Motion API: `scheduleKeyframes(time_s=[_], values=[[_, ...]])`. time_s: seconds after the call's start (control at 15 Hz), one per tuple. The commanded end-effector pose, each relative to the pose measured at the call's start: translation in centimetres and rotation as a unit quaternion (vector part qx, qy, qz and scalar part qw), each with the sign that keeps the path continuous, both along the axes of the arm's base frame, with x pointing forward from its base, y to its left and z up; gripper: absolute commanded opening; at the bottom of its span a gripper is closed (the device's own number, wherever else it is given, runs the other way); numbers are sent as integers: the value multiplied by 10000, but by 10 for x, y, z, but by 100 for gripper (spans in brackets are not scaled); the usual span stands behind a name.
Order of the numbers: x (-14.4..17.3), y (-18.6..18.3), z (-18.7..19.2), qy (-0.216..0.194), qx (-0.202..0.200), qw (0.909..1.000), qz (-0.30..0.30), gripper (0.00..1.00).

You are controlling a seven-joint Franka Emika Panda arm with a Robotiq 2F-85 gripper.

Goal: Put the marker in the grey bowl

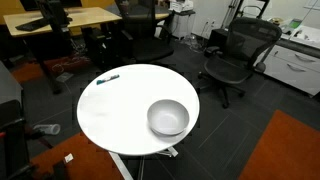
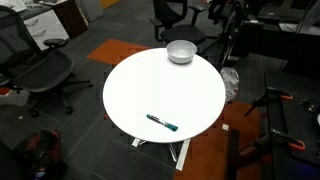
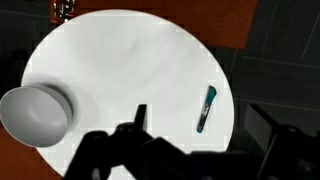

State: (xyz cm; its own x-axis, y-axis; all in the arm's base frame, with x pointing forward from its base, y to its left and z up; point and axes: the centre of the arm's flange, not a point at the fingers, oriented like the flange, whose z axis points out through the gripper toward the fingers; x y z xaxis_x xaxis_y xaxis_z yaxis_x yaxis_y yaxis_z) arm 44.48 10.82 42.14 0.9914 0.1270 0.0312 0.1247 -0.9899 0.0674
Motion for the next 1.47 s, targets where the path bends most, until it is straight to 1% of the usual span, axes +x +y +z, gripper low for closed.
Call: scheduleKeyframes(time_s=[0.0, 0.27, 0.4, 0.53, 0.8, 0.87, 0.93, 1.13, 1.4], values=[[0, 0, 0, -1, 0, 10000, 0, 100], [0, 0, 0, -1, 0, 10000, 0, 100], [11, 1, -12, -26, 3, 10000, -17, 100], [22, -1, -28, -138, 35, 9999, -54, 100], [42, -5, -69, -606, 322, 9975, -150, 100], [45, -4, -81, -688, 326, 9969, -212, 100], [47, -3, -91, -724, 414, 9962, -233, 100], [55, 1, -123, -749, 440, 9958, -295, 100], [63, 14, -165, -773, 500, 9938, -628, 100]])
